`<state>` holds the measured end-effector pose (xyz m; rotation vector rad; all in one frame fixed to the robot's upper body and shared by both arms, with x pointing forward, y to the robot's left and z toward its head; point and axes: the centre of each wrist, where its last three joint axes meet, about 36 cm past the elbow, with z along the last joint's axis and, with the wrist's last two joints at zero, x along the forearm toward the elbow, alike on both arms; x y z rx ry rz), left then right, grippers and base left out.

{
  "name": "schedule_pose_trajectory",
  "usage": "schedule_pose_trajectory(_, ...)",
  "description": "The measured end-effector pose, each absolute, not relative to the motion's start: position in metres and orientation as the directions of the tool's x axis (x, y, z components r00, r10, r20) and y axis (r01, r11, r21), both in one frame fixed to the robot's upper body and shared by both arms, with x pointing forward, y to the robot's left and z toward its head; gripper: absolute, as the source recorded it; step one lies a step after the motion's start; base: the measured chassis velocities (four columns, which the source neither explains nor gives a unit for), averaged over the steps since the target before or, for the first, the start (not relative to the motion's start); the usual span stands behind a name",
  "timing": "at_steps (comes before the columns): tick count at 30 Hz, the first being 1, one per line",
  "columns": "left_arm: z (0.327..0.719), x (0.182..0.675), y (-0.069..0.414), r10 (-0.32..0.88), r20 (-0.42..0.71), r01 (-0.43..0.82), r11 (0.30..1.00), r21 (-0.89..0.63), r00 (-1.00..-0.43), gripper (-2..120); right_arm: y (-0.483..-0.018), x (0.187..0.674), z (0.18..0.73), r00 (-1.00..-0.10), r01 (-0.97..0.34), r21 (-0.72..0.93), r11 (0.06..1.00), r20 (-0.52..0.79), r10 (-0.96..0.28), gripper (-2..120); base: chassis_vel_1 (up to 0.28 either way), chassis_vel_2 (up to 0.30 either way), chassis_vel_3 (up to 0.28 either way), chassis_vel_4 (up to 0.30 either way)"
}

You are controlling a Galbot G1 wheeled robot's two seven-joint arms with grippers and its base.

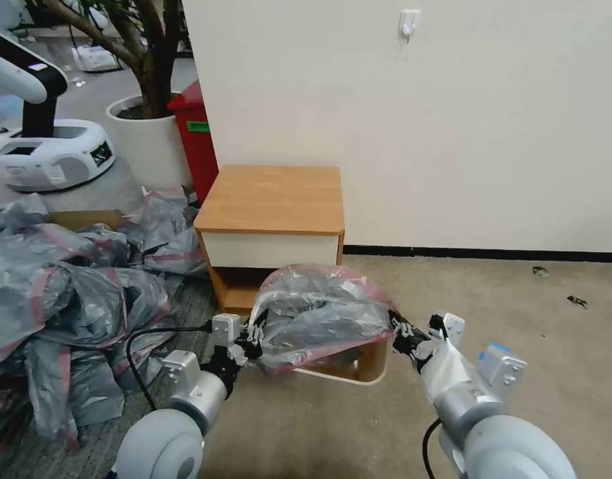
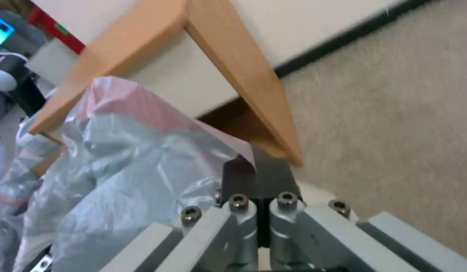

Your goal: Pick up the garbage bag from the table and place it over the trash can.

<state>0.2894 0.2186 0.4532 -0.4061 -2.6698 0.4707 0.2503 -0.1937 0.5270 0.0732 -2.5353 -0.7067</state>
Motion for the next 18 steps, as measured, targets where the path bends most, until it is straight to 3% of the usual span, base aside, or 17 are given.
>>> schedule_pose_trajectory(18, 0.443, 0.317, 0.227, 0.320, 0.386, 0.134, 0.889, -0.437, -0.865, 5, -0.196, 0.245, 0.522, -0.845, 0.108, 0.502, 0.858, 0.501, -0.187, 0, 0.000, 0.000, 0.000, 0.000)
